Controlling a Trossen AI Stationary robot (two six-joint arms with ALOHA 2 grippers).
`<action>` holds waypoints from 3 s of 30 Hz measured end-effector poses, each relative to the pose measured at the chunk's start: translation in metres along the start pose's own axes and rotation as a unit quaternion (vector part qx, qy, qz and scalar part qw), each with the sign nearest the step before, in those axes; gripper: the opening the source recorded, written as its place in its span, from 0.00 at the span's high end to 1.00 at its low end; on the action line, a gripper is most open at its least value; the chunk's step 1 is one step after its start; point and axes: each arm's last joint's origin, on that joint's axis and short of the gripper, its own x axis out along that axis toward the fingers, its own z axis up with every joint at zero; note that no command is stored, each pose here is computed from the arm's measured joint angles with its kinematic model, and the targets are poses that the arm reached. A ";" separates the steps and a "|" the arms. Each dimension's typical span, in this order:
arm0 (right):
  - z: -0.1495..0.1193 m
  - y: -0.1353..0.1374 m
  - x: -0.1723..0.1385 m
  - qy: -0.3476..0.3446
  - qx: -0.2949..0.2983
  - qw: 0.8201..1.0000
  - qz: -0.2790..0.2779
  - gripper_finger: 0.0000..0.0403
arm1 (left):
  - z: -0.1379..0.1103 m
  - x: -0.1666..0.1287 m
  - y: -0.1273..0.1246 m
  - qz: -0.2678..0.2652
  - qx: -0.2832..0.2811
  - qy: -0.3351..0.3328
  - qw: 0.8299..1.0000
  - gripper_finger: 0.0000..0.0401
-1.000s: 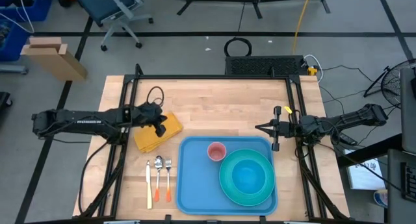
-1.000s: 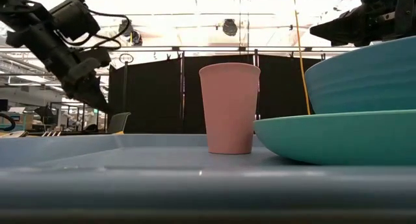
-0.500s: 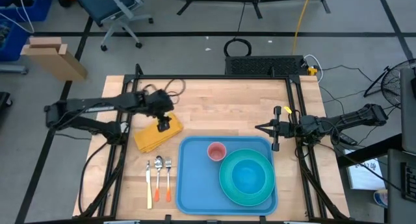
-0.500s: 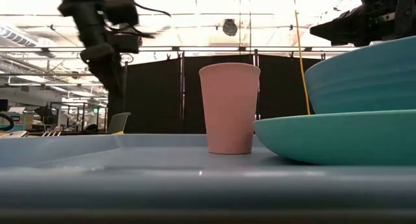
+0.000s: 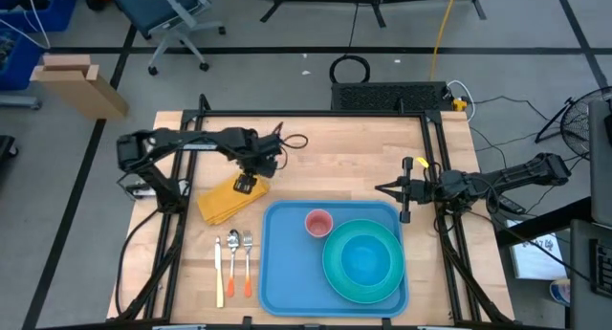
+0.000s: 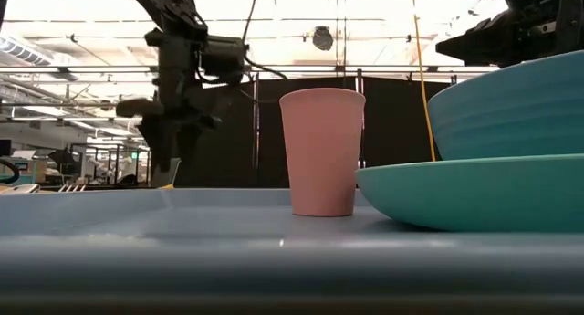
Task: Set up tray
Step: Put the yellow napkin on the blue serving tray
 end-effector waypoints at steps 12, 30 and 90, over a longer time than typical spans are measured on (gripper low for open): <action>-0.001 0.000 0.000 0.004 0.013 1.000 0.001 1.00 | 0.003 0.029 0.009 -0.023 0.130 0.070 0.989 0.49; -0.001 0.000 0.000 0.006 0.000 1.000 0.001 1.00 | 0.011 0.034 0.011 -0.043 0.182 0.008 0.982 0.50; 0.003 -0.001 0.000 -0.015 -0.013 1.000 -0.007 1.00 | 0.011 -0.173 -0.063 0.325 -0.050 -0.150 0.932 0.99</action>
